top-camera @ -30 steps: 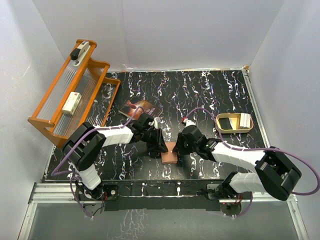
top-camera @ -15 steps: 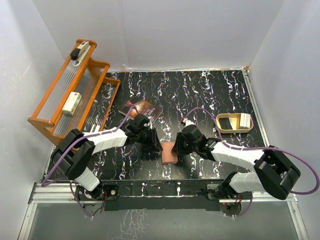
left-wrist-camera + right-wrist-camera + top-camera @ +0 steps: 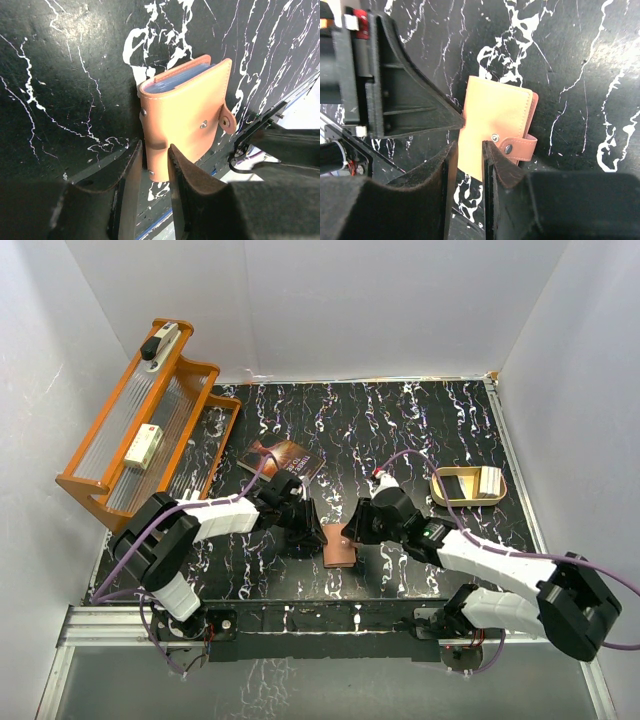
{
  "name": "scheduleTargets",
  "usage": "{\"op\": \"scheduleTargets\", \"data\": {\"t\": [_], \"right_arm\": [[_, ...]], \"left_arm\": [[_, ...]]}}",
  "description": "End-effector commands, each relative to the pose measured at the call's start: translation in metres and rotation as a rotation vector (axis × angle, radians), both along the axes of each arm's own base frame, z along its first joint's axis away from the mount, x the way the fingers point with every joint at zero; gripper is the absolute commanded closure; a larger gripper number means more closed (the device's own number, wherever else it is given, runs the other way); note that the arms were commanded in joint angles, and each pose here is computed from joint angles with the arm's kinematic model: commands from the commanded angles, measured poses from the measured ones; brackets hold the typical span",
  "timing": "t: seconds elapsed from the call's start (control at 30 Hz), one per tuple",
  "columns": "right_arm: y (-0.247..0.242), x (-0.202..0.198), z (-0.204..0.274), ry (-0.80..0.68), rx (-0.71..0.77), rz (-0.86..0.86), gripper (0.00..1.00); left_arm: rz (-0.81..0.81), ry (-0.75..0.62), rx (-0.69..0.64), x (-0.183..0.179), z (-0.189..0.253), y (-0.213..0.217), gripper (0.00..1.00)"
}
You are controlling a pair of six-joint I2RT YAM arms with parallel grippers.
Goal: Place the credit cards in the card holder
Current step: Close the card holder at the center of the board.
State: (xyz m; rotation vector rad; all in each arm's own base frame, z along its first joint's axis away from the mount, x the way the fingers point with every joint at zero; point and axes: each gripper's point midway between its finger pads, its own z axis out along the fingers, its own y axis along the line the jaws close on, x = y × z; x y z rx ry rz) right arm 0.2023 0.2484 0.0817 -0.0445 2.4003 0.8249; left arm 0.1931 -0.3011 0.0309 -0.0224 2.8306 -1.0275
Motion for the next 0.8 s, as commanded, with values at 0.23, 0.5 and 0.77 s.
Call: {"op": "scheduleTargets", "data": {"t": [0.23, 0.5, 0.77], "right_arm": [[-0.011, 0.011, 0.015, -0.066, -0.02, -0.061, 0.76], [-0.012, 0.012, 0.006, -0.033, 0.003, -0.076, 0.76], [-0.019, 0.008, -0.006, 0.002, 0.023, -0.085, 0.74]], "left_arm": [[-0.026, -0.035, -0.075, 0.008, 0.029, -0.014, 0.82], [-0.102, -0.006, -0.139, 0.01, 0.021, -0.034, 0.86], [-0.097, 0.041, -0.095, 0.0, -0.008, -0.025, 0.87]]}}
